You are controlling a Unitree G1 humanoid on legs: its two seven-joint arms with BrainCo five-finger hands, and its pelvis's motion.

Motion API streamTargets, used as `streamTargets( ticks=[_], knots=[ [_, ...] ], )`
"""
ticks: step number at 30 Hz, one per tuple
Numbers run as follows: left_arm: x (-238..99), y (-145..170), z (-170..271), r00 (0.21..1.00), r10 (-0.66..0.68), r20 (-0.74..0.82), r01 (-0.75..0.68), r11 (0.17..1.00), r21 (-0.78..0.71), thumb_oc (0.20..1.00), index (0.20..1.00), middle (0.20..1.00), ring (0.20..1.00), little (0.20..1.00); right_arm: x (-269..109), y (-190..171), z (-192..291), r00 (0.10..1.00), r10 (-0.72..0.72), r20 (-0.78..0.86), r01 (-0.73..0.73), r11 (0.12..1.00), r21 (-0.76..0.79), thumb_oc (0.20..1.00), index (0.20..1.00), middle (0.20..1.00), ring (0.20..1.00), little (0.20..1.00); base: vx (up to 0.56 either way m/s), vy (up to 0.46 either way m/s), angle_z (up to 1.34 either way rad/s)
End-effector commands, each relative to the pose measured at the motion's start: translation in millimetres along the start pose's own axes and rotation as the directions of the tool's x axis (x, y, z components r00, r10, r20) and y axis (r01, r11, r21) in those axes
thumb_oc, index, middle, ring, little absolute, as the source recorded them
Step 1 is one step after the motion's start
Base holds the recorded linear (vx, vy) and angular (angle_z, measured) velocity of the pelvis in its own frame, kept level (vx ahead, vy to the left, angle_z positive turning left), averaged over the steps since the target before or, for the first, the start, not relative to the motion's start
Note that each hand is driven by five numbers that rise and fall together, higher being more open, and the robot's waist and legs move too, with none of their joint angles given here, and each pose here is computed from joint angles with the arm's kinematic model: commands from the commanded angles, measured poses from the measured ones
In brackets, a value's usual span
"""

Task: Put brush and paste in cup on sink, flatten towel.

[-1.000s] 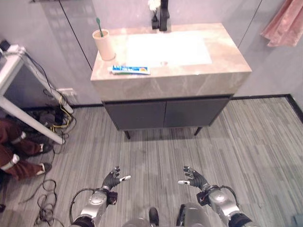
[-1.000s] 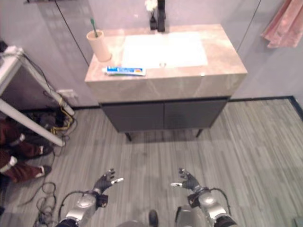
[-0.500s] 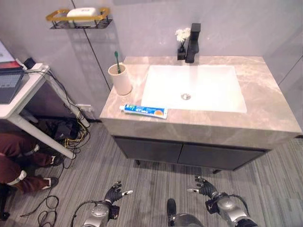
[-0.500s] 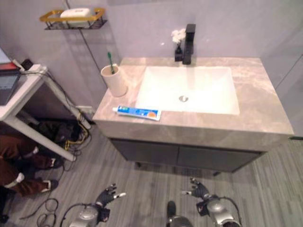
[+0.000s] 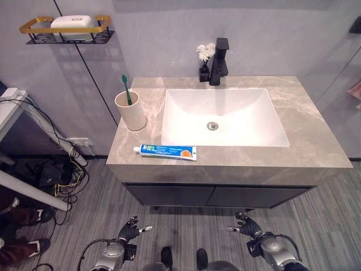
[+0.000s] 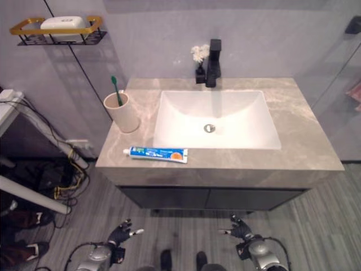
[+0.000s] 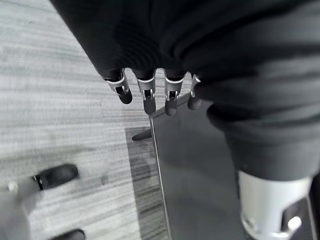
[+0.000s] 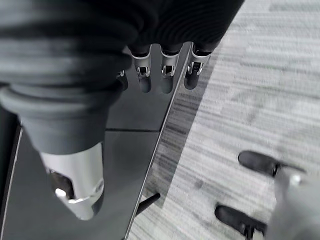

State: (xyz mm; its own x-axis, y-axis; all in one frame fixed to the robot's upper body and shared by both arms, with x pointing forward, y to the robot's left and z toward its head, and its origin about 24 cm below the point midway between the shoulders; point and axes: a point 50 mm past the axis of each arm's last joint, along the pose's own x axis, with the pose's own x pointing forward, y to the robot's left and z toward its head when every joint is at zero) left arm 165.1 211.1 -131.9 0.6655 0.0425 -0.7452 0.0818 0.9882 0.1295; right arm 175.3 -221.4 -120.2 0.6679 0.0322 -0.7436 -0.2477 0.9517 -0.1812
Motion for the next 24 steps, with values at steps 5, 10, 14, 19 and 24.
streamTargets(
  ticks=[5,10,14,19,24],
  knots=[
    [-4.3,25.7,-3.2,1.0,0.02,0.003,-0.02,0.966,0.259,1.0,1.0,1.0,1.0,1.0,5.7,-1.1,5.0,0.999,0.046,-0.021,-0.049,0.986,-0.16,1.0,1.0,1.0,1.0,1.0,-0.1,0.171,-0.52],
    [-12.6,40.3,5.3,0.996,0.019,0.086,-0.043,0.958,0.283,1.0,1.0,1.0,1.0,1.0,-10.5,-27.2,-49.3,0.955,-0.092,-0.281,0.068,0.993,-0.091,1.0,1.0,1.0,1.0,1.0,0.01,-0.102,0.1],
    [-37.1,46.6,15.4,0.976,-0.141,0.166,0.038,0.86,0.51,1.0,1.0,1.0,1.0,1.0,-27.4,-41.8,-75.5,0.915,-0.143,-0.377,0.124,0.99,-0.074,1.0,1.0,1.0,1.0,1.0,0.08,-0.113,0.45],
    [-73.1,76.9,61.2,0.926,-0.252,0.28,-0.031,0.691,0.723,1.0,1.0,1.0,1.0,1.0,-29.8,-41.3,-78.8,0.915,-0.116,-0.386,0.069,0.989,-0.135,1.0,1.0,1.0,1.0,1.0,0.04,-0.066,0.23],
    [-98.7,85.9,96.7,0.871,-0.299,0.39,-0.126,0.632,0.765,1.0,1.0,1.0,1.0,1.0,-26.7,-41.3,-73.3,0.923,-0.106,-0.369,0.047,0.985,-0.164,1.0,1.0,1.0,1.0,1.0,0.01,-0.016,0.08]
  ],
)
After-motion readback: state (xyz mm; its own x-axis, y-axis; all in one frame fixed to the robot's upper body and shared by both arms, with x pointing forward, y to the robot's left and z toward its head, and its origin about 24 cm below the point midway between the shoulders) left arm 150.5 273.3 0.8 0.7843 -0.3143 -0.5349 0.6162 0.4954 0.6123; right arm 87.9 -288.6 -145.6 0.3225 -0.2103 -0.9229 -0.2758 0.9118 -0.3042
